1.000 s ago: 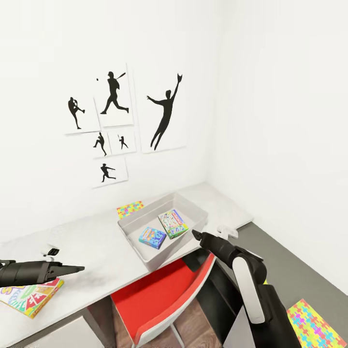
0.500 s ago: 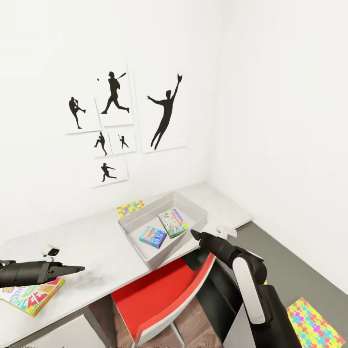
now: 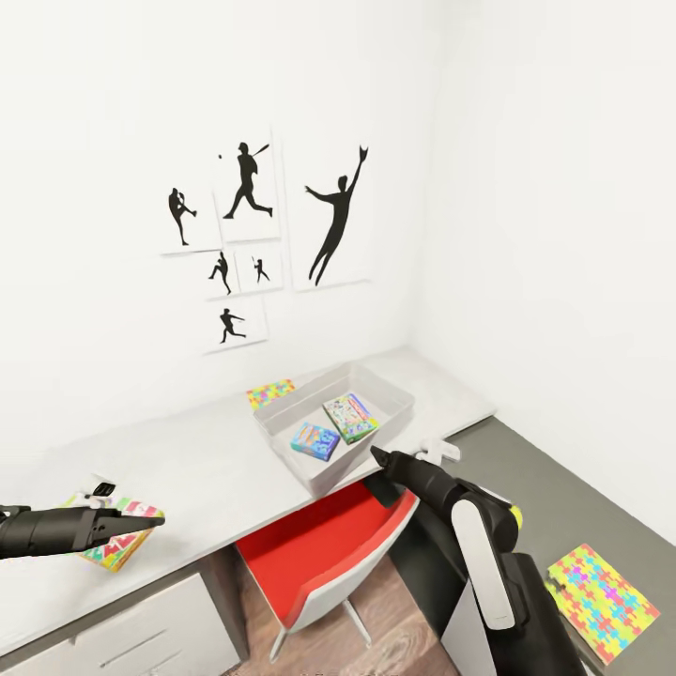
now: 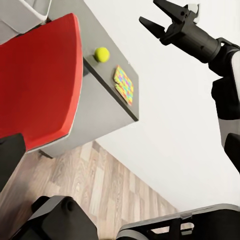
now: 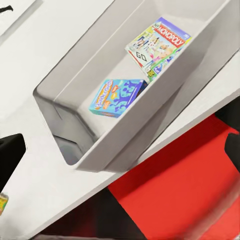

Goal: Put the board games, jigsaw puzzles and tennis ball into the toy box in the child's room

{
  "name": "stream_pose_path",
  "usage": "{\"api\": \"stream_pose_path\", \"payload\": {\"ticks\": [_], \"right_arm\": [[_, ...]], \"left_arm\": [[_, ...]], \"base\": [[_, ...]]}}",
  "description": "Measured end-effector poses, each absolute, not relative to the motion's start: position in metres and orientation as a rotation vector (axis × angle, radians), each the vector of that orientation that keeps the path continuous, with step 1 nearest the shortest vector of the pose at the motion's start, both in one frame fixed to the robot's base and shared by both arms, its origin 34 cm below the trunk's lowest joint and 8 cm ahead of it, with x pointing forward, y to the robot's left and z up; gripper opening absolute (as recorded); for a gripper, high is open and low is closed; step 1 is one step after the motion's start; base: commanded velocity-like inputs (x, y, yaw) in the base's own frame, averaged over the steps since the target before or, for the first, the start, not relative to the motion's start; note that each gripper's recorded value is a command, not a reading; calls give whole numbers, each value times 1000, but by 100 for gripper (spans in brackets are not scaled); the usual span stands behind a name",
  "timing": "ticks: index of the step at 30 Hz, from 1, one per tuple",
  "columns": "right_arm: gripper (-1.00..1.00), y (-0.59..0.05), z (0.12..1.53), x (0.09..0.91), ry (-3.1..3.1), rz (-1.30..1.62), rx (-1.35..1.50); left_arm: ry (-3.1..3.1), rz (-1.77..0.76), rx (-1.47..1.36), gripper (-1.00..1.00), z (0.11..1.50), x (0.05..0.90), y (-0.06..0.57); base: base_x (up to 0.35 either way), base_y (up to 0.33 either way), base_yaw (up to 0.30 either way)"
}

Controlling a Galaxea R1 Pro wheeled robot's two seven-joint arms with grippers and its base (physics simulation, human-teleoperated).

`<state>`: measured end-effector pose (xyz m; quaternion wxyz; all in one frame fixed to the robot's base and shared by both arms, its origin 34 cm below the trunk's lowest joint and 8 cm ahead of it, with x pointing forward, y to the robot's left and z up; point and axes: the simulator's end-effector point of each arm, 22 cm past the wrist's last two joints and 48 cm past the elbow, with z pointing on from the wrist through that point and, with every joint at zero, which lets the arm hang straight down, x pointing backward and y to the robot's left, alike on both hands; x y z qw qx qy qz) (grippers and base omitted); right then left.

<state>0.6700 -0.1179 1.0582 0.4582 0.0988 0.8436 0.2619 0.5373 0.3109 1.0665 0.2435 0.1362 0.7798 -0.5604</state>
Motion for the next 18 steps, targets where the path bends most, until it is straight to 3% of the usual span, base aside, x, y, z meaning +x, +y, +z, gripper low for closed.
{"api": "stream_pose_path", "payload": {"ticks": [8,18], "right_arm": [[100,-118,1058,670,2079,641,240],[100,-116,1058,669,2081,642,235]], "left_arm": [[2129,-1529,374,100,1067,537,311],[2127,-1530,376,100,1066,537,310]], "base": [[-35,265,0],[-2,40,0]]}}
